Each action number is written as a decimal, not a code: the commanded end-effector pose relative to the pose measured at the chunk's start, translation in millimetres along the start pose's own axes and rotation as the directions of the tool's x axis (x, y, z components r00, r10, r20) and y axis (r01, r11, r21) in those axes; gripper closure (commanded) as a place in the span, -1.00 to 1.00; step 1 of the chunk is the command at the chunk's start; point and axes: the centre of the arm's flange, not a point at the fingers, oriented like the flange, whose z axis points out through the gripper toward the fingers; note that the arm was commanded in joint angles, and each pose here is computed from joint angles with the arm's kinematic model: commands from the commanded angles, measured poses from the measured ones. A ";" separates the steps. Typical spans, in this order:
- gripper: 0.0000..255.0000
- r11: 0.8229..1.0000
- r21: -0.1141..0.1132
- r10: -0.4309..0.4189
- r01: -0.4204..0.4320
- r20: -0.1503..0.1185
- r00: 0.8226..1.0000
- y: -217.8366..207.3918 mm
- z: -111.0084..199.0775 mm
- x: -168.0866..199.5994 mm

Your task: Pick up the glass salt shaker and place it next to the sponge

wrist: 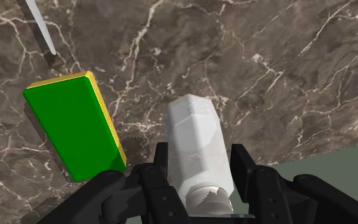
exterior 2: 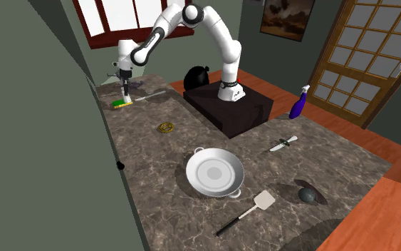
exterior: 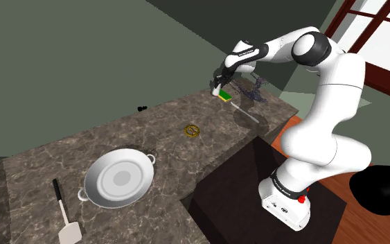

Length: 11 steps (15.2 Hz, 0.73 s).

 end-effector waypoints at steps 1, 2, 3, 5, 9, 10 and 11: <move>1.00 1.000 0.000 0.000 0.000 -0.001 1.000 1.8 9.4 -3.2; 1.00 1.000 0.000 0.000 0.000 -0.001 1.000 2.4 14.4 -4.5; 1.00 1.000 0.000 0.000 0.000 -0.001 1.000 3.1 19.5 -5.7; 1.00 1.000 0.000 0.000 0.000 -0.001 1.000 4.3 29.7 -8.3; 1.00 1.000 0.000 0.000 0.000 -0.001 1.000 6.8 50.0 -13.3; 1.00 1.000 0.000 0.000 0.000 -0.001 1.000 7.5 55.1 -14.6; 1.00 1.000 0.000 0.000 0.000 -0.001 1.000 8.1 60.2 -15.9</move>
